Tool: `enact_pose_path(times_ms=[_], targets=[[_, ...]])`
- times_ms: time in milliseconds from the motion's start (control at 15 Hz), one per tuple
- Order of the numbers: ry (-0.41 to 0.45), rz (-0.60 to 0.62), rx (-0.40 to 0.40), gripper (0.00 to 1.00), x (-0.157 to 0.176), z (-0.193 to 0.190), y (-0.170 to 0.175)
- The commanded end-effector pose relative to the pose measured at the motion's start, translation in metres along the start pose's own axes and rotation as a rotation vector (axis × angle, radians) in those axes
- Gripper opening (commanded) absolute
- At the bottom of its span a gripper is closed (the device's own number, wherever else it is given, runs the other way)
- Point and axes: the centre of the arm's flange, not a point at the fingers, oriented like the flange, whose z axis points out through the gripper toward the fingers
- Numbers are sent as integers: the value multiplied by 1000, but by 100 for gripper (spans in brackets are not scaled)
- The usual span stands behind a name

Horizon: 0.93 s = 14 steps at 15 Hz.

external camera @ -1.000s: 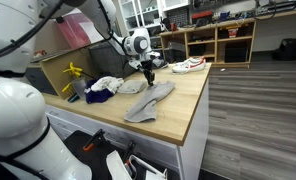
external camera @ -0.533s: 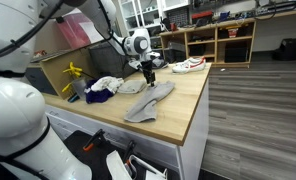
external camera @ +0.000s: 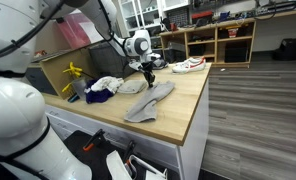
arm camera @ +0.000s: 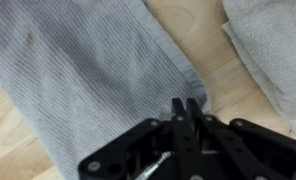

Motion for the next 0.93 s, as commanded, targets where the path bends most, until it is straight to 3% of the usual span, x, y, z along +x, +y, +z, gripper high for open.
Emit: enact_pose_path(times_ms=[0,133,200,333,867], targets=[[16,-33,10,0,-2,-9,4],[19,-44,14,0,-3,-11,5],[21,-52,17,26,-4,-14,6],[26,-68,20,32,-5,-16,6],[37,-78,27,92,-2,-1,0]])
